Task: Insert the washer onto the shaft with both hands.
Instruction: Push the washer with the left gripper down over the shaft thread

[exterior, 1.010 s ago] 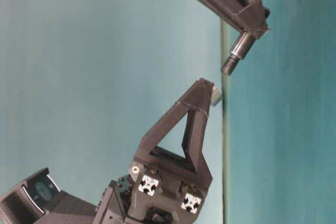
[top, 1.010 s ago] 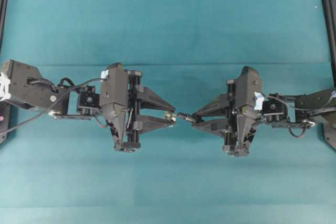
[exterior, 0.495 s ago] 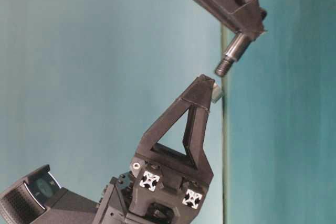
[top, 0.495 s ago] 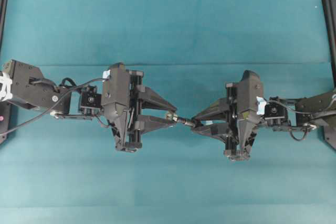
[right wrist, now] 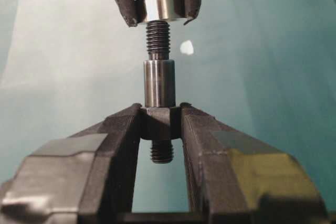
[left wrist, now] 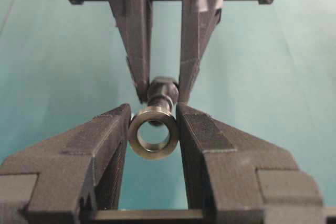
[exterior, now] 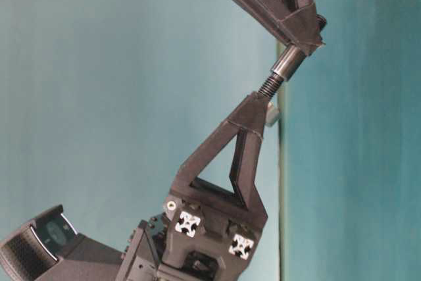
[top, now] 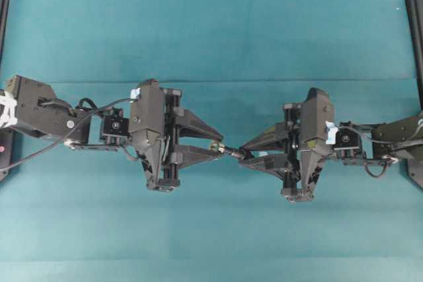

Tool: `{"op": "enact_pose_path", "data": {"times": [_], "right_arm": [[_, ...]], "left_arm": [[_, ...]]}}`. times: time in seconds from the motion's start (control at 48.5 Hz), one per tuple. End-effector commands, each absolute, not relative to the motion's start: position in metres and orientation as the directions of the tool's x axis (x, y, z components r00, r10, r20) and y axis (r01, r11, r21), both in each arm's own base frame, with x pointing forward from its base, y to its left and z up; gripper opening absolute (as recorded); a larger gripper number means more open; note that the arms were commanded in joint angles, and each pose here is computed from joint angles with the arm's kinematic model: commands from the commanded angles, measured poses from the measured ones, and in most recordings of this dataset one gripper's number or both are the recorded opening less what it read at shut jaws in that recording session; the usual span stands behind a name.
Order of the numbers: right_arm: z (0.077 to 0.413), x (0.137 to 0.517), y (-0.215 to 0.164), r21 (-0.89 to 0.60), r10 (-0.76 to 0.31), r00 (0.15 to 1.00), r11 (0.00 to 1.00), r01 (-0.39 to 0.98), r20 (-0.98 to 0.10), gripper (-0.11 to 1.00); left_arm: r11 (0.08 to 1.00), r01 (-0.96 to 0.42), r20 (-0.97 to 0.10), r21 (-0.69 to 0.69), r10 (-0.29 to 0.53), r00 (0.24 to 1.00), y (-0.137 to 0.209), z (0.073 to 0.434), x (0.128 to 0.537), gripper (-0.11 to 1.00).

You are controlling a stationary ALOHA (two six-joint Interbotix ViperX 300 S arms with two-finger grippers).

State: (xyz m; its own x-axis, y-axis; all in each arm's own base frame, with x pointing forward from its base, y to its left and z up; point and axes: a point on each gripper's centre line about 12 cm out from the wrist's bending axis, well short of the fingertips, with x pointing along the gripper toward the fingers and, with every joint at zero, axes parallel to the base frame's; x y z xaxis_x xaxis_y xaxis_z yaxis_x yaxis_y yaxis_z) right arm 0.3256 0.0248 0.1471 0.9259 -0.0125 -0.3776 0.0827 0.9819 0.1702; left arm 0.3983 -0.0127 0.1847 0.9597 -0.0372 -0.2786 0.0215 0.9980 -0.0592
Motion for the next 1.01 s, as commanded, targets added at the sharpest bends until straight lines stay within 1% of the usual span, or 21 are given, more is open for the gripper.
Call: {"op": "enact_pose_path", "data": {"times": [0.0, 0.247, 0.453, 0.989], "right_arm": [[0.155, 0.331, 0.027, 0.173, -0.008, 0.939, 0.982, 0.072, -0.345, 0.0], [0.156, 0.331, 0.027, 0.171, -0.009, 0.941, 0.983, 0.071, -0.339, 0.0], [0.159, 0.332, 0.026, 0.175, -0.013, 0.95, 0.982, 0.071, -0.313, 0.0], [0.159, 0.332, 0.026, 0.175, -0.013, 0.95, 0.982, 0.071, -0.313, 0.0]], "left_arm": [[0.998, 0.024, -0.245, -0.059, -0.038, 0.969, -0.012, 0.194, 0.403, 0.36], [0.998, 0.024, -0.252, -0.06, -0.038, 0.967, -0.013, 0.191, 0.405, 0.36], [0.998, 0.024, -0.256, -0.06, -0.038, 0.966, -0.013, 0.189, 0.407, 0.36], [0.998, 0.027, -0.259, -0.06, -0.041, 0.965, -0.015, 0.185, 0.418, 0.36]]}}
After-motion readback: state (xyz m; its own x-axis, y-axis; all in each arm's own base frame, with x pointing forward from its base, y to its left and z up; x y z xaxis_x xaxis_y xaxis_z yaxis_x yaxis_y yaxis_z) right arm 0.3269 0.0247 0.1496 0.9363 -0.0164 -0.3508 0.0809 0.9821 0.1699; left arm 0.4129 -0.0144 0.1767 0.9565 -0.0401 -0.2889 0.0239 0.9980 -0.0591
